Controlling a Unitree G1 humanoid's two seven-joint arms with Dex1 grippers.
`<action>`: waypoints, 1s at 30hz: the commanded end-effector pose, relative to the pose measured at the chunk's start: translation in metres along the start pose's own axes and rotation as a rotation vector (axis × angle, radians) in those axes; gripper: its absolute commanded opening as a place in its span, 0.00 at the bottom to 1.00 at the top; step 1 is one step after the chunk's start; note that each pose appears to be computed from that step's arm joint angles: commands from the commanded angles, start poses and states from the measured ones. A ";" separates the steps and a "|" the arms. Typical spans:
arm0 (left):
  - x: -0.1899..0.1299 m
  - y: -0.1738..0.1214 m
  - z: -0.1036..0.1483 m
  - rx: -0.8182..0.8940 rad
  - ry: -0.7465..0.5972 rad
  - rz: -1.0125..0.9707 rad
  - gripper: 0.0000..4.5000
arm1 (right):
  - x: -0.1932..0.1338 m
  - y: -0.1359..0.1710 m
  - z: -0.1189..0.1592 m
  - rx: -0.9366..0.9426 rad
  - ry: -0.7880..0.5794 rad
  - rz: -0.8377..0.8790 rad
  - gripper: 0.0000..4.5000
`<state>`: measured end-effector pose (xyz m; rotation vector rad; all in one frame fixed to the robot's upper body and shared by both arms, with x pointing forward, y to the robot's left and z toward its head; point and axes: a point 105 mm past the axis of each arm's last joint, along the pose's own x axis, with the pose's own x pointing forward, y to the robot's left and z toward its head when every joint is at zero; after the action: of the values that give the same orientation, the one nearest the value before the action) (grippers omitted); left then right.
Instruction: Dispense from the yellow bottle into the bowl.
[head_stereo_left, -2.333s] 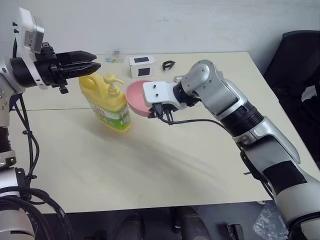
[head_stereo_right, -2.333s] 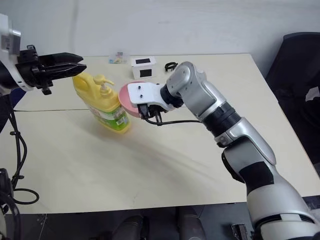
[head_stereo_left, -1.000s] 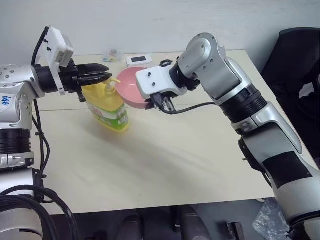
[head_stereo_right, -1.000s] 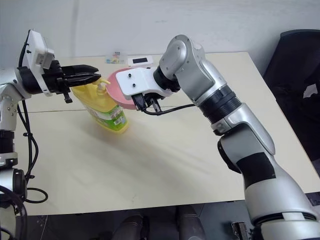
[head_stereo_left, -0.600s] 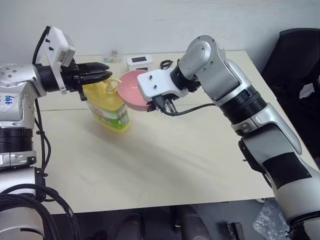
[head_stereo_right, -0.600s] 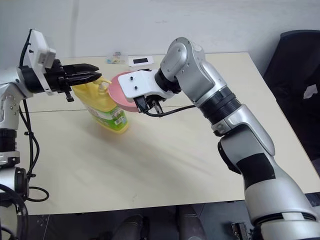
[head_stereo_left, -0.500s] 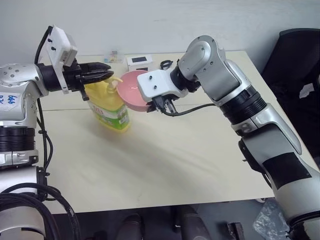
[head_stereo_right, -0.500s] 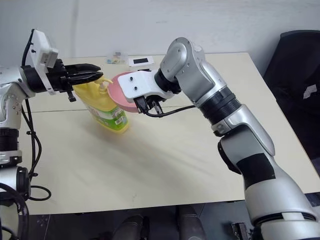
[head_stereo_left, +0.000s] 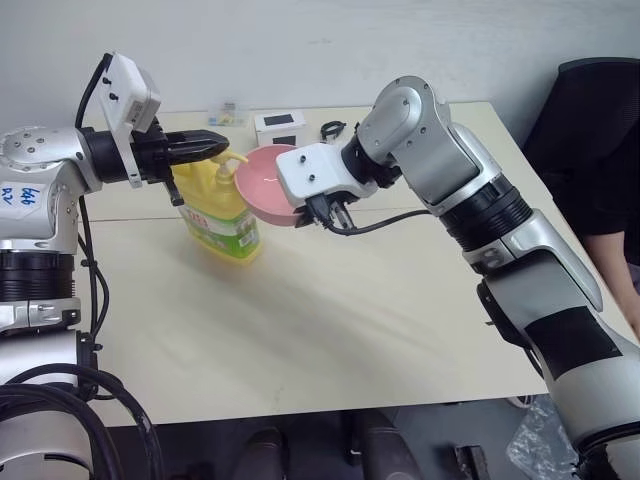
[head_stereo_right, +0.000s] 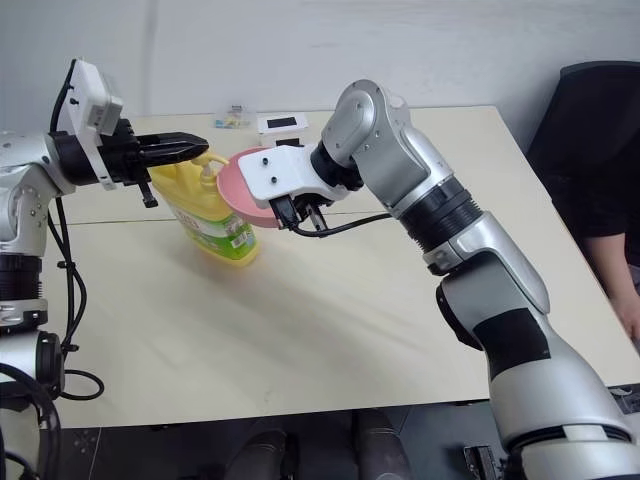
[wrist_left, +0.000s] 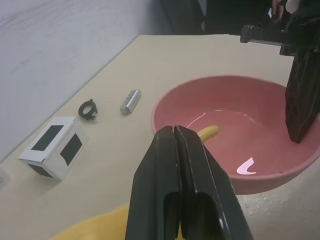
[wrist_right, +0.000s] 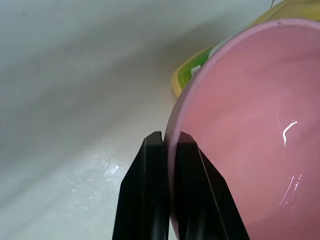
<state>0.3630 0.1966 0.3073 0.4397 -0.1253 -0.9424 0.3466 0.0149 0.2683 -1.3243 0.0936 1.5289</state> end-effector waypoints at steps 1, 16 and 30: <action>-0.004 0.002 0.026 -0.010 -0.100 0.004 0.01 | -0.014 -0.007 0.011 -0.054 -0.016 -0.051 0.00; 0.006 0.003 -0.003 0.026 0.041 0.026 0.01 | -0.015 -0.008 0.010 -0.059 -0.006 -0.056 0.00; 0.014 -0.020 -0.056 0.225 0.290 -0.083 0.01 | -0.013 -0.009 0.017 -0.071 -0.019 -0.050 0.00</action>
<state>0.3651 0.1885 0.2969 0.7637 -0.1472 -0.9029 0.3472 0.0149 0.2681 -1.3373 0.0952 1.5221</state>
